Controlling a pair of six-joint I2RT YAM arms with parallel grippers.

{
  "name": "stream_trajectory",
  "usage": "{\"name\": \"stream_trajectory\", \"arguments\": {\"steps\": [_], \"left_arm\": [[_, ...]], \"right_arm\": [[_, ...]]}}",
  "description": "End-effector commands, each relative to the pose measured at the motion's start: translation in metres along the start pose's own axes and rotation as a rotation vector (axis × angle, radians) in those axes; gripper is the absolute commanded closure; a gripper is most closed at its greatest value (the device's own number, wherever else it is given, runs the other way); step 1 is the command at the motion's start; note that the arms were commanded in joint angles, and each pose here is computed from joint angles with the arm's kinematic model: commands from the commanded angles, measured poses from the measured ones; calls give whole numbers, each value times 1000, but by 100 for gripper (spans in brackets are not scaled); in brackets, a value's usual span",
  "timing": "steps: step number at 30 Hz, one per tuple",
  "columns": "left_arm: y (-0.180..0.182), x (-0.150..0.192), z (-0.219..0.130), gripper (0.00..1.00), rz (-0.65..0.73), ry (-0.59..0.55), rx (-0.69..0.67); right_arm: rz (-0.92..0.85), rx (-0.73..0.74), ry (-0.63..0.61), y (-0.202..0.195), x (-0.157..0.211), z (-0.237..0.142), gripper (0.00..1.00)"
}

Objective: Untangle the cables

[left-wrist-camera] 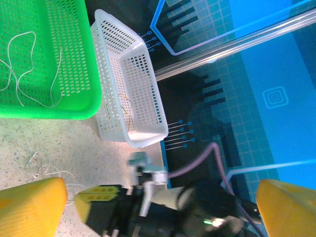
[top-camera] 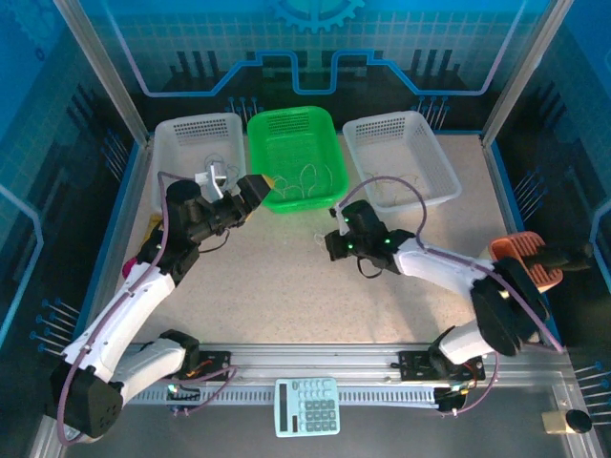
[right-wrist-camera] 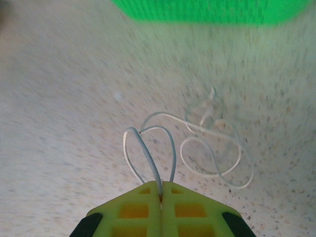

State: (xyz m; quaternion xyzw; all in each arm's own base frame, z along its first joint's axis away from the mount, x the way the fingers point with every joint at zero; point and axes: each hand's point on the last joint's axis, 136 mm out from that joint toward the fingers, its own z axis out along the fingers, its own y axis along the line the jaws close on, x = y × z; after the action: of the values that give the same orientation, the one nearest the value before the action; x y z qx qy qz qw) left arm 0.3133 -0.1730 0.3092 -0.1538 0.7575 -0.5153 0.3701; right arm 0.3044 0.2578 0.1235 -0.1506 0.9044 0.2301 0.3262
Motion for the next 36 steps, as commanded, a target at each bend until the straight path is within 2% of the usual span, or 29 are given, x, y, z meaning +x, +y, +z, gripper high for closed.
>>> {"name": "stream_trajectory", "arguments": {"steps": [1, 7, 13, 21, 29, 31, 36], "left_arm": [[-5, 1, 2, 1, 0, 4, 26], [-6, 6, 4, 1, -8, 19, 35], [-8, 11, 8, 1, 7, 39, 35], [-2, 23, 18, 1, 24, 74, 24], [-23, 25, 26, 1, -22, 80, 107], [-33, 24, 28, 7, -5, 86, 134], [-48, 27, 30, 31, 58, 120, 165]], "right_arm": [[5, -70, -113, 20, -31, -41, 100], [43, -189, -263, 41, -71, -101, 100], [50, -257, -352, 55, -95, -141, 100], [37, -281, -386, 61, -103, -161, 100], [-41, -321, -407, 67, -98, -162, 100], [-95, -374, -425, 76, -96, -165, 100], [-169, -469, -431, 86, -87, -167, 100]]}}
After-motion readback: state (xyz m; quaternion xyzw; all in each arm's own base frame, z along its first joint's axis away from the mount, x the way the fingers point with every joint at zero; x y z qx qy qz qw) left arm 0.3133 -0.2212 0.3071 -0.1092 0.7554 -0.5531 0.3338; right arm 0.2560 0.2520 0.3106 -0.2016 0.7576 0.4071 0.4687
